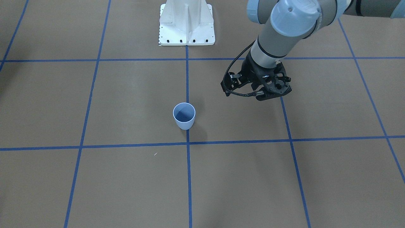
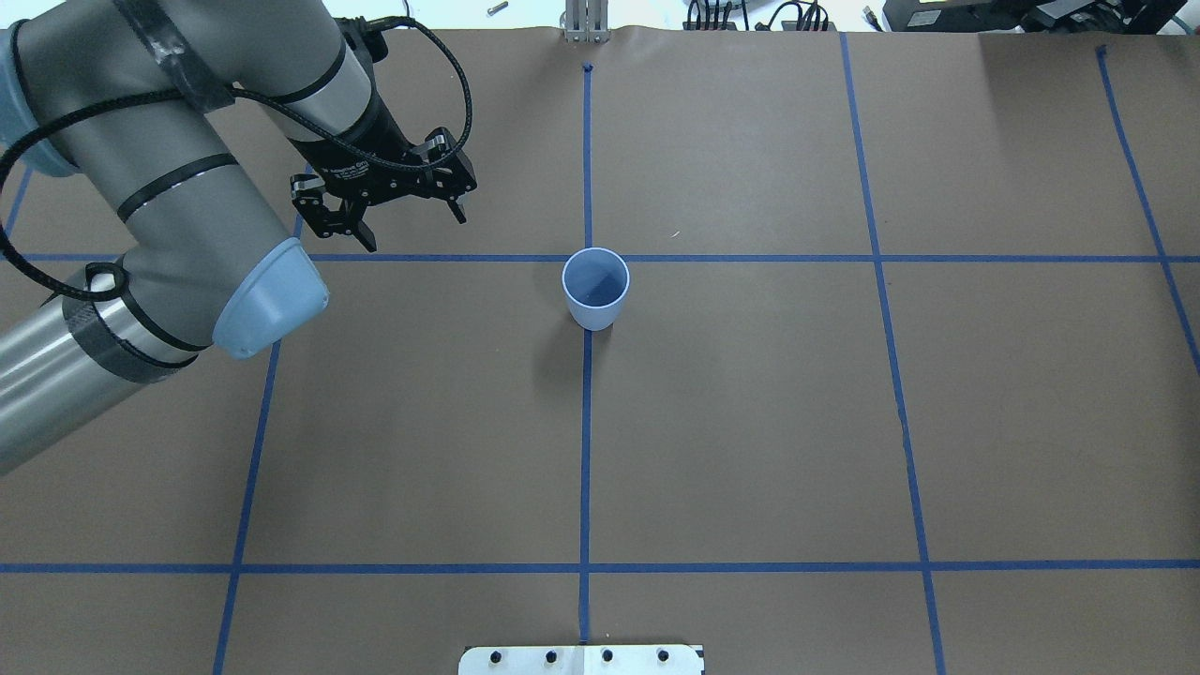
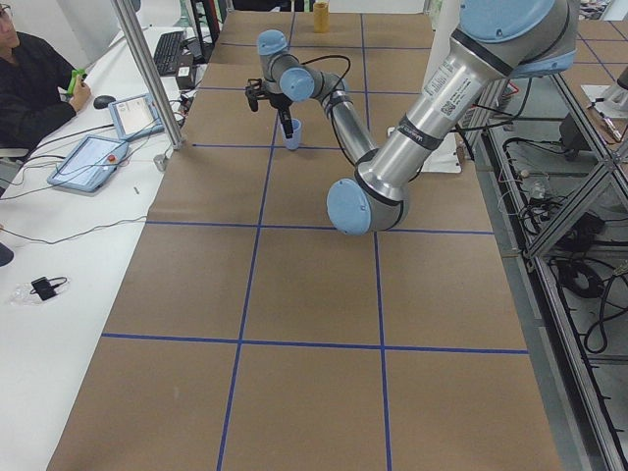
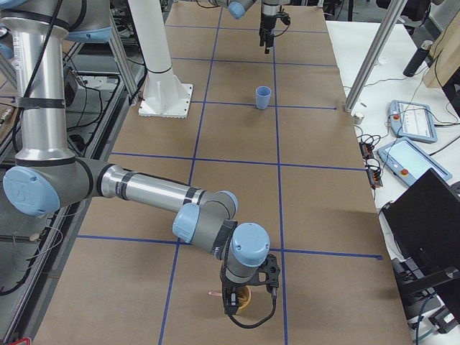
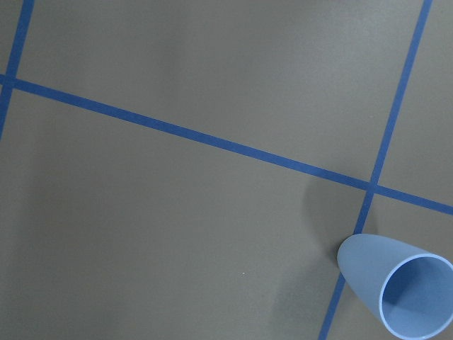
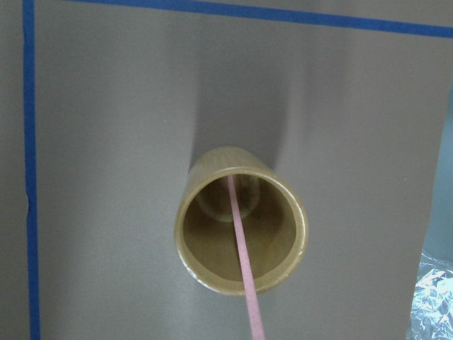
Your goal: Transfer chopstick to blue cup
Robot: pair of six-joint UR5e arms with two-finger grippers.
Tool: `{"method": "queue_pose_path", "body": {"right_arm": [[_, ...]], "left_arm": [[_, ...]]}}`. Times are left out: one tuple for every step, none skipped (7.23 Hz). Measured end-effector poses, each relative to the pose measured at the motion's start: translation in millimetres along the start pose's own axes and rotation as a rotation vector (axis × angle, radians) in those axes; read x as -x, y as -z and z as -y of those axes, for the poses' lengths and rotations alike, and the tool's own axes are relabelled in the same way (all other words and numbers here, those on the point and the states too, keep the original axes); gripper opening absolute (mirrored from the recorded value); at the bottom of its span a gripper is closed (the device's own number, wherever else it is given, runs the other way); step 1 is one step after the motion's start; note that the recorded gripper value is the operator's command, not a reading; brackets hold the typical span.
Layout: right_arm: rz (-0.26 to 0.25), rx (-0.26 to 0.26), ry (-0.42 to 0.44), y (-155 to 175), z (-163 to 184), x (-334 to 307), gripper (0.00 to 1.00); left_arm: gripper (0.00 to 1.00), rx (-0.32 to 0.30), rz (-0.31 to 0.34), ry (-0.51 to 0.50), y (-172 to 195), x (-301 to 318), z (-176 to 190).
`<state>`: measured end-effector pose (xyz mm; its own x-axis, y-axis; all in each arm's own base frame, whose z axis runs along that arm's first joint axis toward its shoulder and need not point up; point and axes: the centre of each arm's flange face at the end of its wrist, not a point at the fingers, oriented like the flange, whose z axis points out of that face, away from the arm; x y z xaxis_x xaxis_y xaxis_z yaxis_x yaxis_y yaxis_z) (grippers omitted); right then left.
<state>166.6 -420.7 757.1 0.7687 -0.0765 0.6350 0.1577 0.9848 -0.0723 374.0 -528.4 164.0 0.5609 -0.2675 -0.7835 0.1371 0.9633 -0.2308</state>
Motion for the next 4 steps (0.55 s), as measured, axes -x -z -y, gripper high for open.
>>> {"method": "queue_pose_path", "body": {"right_arm": [[0.002, 0.015, 0.023, -6.9, 1.5, 1.2, 0.57], [0.003, 0.024, 0.037, -11.0, 3.4, 2.8, 0.34], [0.004, 0.03, 0.044, -13.3, 4.7, 4.1, 0.23], [0.004, 0.035, 0.058, -14.5, 5.9, 4.6, 0.23]], "left_arm": [[0.99, -0.004, -0.004, 0.0, 3.0, 0.3, 0.4], [0.99, -0.007, -0.007, 0.0, 5.6, 1.6, 0.7], [0.99, -0.008, -0.008, 0.001, 7.1, 5.4, 0.5], [0.99, -0.01, -0.008, 0.002, 7.7, 9.8, 0.1]]}}
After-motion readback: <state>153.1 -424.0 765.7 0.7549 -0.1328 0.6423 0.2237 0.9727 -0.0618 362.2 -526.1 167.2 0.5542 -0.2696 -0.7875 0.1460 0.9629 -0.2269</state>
